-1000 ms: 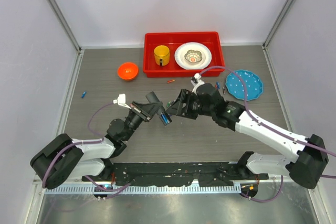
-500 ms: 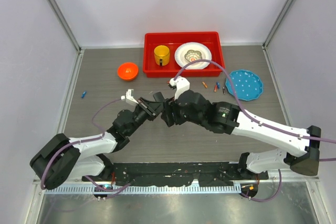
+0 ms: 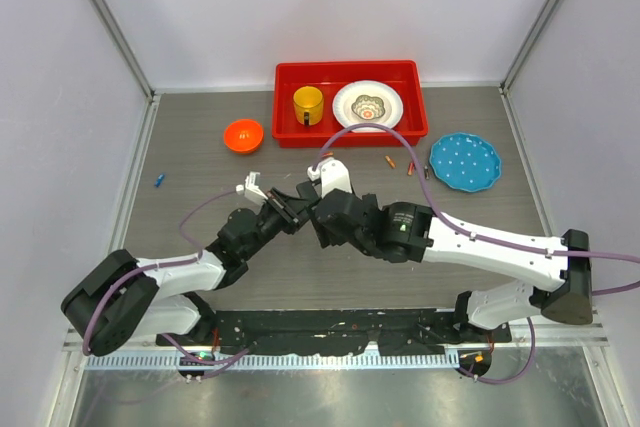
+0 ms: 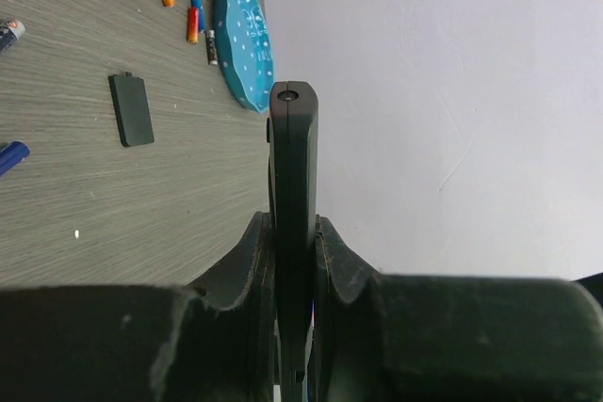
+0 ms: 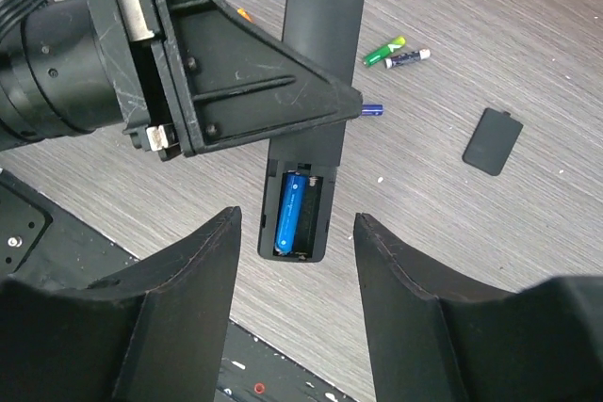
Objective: Load the batteries into the remote control
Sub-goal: Load the battery into the remote control.
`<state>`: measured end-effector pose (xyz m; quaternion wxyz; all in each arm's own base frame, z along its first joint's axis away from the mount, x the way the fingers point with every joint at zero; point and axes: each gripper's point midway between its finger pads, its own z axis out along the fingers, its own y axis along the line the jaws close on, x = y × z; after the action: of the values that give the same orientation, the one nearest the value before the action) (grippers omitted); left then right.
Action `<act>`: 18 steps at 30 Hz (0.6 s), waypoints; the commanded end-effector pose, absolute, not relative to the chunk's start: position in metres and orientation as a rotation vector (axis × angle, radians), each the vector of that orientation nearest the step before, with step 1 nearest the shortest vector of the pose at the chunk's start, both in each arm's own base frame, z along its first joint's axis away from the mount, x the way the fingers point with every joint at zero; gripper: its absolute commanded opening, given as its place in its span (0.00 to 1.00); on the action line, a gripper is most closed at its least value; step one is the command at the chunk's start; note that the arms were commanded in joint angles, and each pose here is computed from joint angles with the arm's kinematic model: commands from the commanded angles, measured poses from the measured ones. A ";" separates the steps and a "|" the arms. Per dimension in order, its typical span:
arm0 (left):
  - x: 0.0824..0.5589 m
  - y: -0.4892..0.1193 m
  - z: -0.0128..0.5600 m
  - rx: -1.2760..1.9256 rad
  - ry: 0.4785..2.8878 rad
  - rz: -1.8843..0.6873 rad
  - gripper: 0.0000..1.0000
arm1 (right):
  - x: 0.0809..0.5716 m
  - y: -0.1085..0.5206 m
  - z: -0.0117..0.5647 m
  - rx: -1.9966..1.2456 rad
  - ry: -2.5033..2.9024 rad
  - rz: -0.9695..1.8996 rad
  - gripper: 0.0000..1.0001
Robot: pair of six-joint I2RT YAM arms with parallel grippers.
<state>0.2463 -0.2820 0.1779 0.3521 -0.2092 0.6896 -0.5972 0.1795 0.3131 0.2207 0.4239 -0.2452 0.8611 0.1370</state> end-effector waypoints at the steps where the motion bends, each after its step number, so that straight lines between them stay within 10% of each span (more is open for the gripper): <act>1: 0.245 -0.287 0.202 -0.504 1.719 -1.620 0.00 | 0.182 0.311 0.242 -0.547 2.099 0.398 0.56; 18: 0.245 -0.289 0.208 -0.510 1.719 -1.640 0.00 | 0.168 0.334 0.202 -0.662 2.170 0.376 0.48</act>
<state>0.2424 -0.2848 0.1780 0.3357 -0.2101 0.6906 -0.6052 0.1657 0.3267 0.1991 0.4009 -0.2699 0.8633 0.1453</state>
